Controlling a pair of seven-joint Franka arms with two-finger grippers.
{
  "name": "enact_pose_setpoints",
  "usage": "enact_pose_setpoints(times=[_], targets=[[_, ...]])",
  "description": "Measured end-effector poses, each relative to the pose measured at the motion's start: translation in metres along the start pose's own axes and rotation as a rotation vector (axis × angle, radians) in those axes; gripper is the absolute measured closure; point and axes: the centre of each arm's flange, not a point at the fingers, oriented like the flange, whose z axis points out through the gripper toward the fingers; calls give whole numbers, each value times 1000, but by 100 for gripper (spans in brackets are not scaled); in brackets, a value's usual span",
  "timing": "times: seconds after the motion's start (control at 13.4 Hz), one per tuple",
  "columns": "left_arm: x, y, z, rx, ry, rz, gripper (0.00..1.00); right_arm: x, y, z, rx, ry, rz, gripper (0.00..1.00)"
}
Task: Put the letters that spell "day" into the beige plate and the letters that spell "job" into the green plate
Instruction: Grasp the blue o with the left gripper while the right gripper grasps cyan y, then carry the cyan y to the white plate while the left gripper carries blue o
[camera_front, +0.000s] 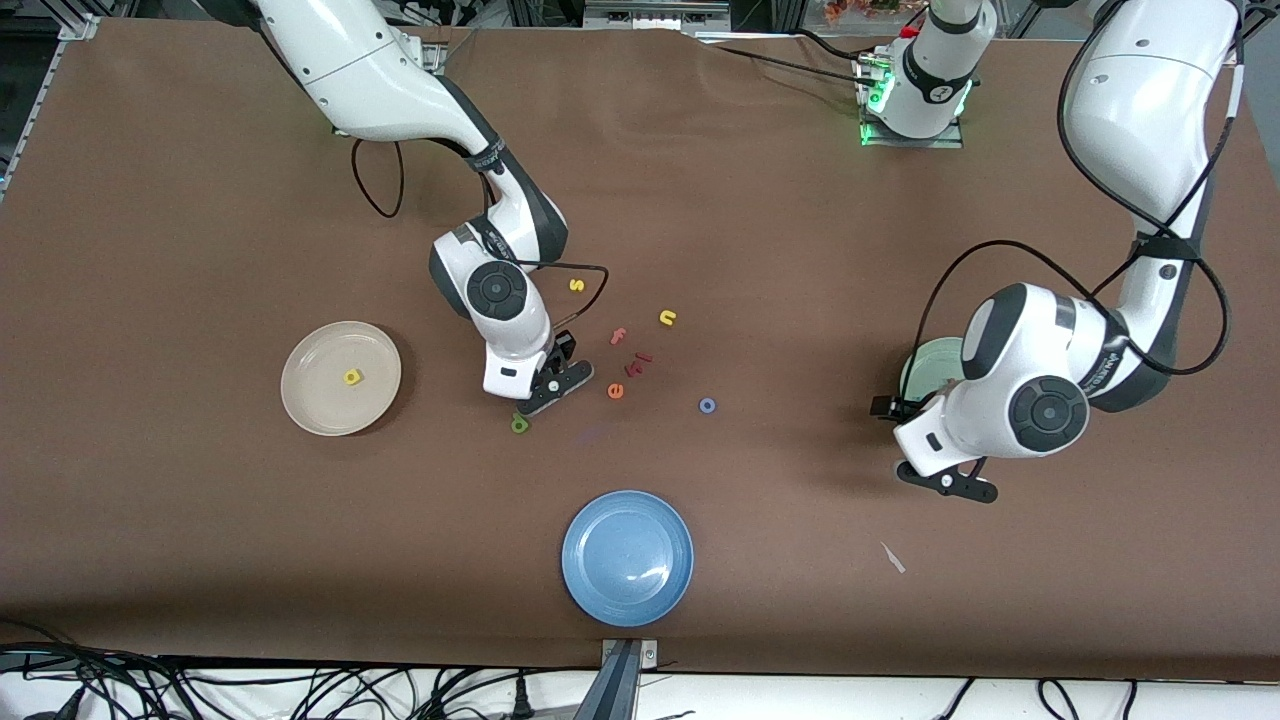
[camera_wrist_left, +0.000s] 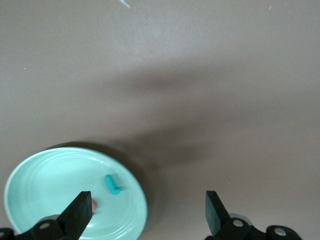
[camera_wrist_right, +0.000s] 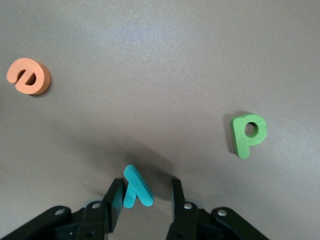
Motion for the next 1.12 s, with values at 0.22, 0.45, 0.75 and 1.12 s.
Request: enact_pose_setpoints(times=[0.22, 0.45, 0.75, 1.12], targets=[[11, 39, 10, -13, 38, -150, 0, 0, -1, 0, 0, 3, 8, 58], [19, 78, 21, -41, 82, -302, 0, 0, -1, 0, 0, 6, 9, 67], [27, 111, 33, -92, 138, -446, 0, 0, -1, -1, 0, 7, 9, 74], [19, 193, 58, -131, 133, -643, 6, 0, -1, -1, 0, 7, 9, 74]])
